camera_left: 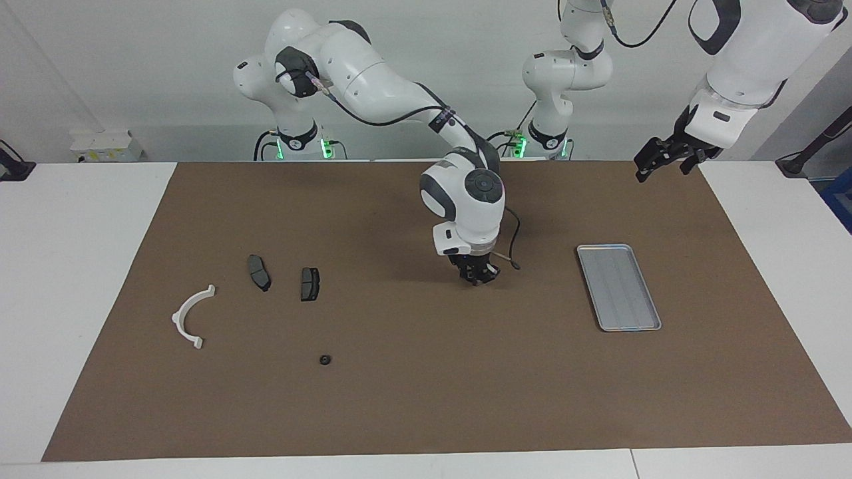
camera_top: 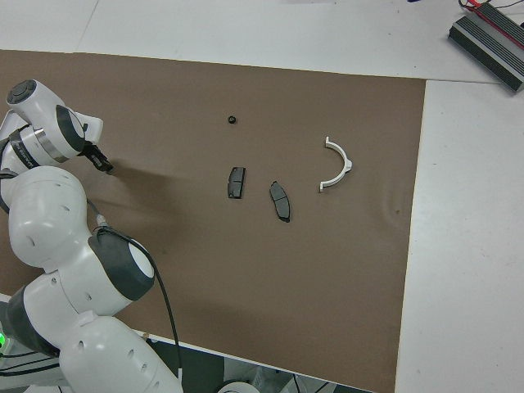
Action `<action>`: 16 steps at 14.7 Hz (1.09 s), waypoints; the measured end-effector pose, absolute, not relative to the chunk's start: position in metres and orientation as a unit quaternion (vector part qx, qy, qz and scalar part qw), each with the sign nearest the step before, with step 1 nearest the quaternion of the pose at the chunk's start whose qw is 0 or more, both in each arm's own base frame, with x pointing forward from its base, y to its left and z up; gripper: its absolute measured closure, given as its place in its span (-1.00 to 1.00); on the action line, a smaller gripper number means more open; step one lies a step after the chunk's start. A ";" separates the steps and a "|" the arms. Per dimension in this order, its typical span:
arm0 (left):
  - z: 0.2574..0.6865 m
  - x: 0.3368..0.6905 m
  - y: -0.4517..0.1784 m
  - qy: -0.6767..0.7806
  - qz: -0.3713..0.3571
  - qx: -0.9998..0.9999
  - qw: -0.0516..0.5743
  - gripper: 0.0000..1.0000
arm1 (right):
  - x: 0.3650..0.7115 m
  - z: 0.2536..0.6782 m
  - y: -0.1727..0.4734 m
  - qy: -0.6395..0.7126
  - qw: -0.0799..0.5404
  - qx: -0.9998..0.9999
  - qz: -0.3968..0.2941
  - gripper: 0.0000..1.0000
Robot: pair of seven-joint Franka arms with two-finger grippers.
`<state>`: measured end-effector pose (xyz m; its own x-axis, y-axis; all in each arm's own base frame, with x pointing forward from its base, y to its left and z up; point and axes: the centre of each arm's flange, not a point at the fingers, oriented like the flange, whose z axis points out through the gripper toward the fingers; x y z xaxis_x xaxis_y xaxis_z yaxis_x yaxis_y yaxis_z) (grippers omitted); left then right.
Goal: Pick bearing gear from pile to tray
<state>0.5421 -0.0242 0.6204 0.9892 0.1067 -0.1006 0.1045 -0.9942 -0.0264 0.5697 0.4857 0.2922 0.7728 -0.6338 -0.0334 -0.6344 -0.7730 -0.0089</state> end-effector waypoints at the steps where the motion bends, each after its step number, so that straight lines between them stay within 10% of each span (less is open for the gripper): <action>1: 0.620 0.542 -0.024 -0.053 0.051 -0.997 0.011 -1.00 | 0.570 0.293 0.486 0.337 0.010 -0.941 0.014 0.30; 4: 0.620 0.542 -0.024 -0.053 0.051 -0.997 0.011 -1.00 | 0.570 0.294 0.486 0.337 0.012 -0.941 0.013 0.21; 10: 0.620 0.542 -0.024 -0.053 0.051 -0.997 0.011 -1.00 | 0.578 0.300 0.476 0.339 -0.009 -0.941 0.009 -1.00; 16: 0.621 0.542 -0.025 -0.053 0.050 -0.997 0.010 -1.00 | 0.654 0.379 0.369 0.229 -0.017 -0.973 -0.008 -1.00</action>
<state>0.5424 -0.0249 0.6206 0.9895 0.1060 -0.0981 0.1039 -0.9942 -0.0260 0.6542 0.3688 0.3787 0.8951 -0.4454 0.0232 -0.4459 -0.8946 0.0286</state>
